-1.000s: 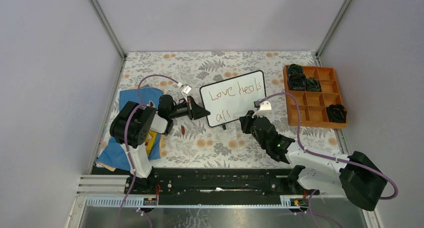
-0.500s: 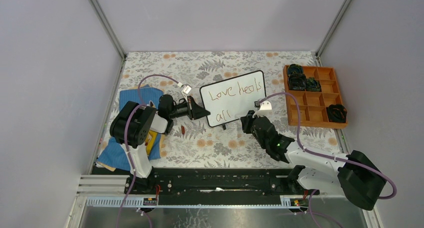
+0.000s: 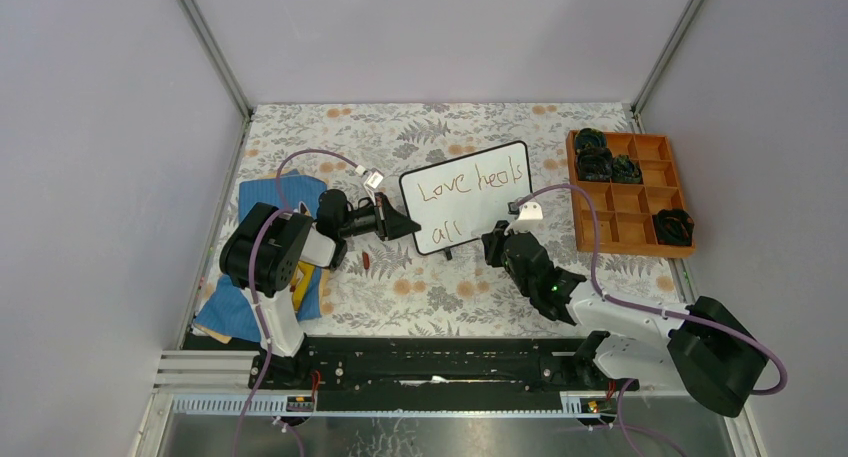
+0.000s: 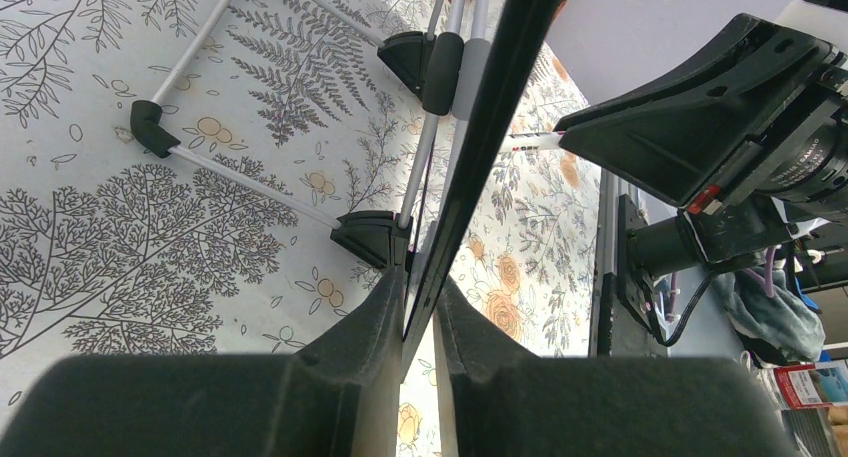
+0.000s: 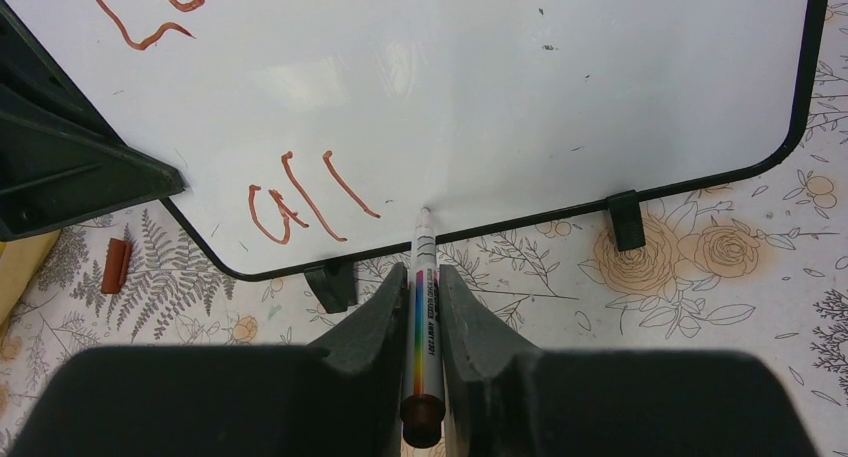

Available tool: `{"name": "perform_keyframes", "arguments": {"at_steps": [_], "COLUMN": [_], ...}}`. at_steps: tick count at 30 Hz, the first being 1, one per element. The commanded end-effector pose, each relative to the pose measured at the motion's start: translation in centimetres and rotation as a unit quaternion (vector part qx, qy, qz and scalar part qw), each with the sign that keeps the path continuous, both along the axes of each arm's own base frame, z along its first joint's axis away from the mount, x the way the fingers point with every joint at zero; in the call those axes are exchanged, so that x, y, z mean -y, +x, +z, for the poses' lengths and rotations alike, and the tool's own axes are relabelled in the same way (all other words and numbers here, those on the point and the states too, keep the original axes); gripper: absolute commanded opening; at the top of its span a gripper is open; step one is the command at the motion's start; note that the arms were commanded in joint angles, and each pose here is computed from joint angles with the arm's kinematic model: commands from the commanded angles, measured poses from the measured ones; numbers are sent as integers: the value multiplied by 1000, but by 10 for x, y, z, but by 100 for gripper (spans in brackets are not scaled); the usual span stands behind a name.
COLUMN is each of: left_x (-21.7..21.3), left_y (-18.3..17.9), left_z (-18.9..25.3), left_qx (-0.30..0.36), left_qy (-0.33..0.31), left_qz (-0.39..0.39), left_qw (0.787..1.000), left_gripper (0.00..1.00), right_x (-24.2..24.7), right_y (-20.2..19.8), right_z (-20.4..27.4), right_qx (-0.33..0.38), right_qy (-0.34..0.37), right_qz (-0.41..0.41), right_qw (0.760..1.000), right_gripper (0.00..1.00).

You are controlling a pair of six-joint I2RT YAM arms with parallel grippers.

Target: Write a sentence on the whiteboard

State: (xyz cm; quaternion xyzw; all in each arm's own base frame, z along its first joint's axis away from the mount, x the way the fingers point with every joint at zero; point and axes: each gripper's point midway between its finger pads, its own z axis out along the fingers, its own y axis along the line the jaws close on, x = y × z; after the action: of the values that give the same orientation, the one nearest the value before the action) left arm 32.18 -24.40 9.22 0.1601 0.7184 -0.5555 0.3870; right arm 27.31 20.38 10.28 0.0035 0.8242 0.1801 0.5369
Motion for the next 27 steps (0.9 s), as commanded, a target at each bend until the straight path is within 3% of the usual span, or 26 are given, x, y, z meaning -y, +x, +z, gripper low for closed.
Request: {"name": "perform_keyframes", "arguments": {"at_steps": [1,27], "left_x": [2,3], "left_y": [4,4], "left_z": [6,5], "left_qx": [22,21], "left_qy": [6,11], "left_qz": [-2,-2], "left_qw": [1000,1000], "left_gripper": [22,22], "right_x": [-2,6], "right_y": [15,2], "right_z": [22,0], "right_qx": [30,1], "right_qy": [27,17], "right_qz": [-21,-14], "right_qw": [999,1000], "right_gripper": [0,0]}}
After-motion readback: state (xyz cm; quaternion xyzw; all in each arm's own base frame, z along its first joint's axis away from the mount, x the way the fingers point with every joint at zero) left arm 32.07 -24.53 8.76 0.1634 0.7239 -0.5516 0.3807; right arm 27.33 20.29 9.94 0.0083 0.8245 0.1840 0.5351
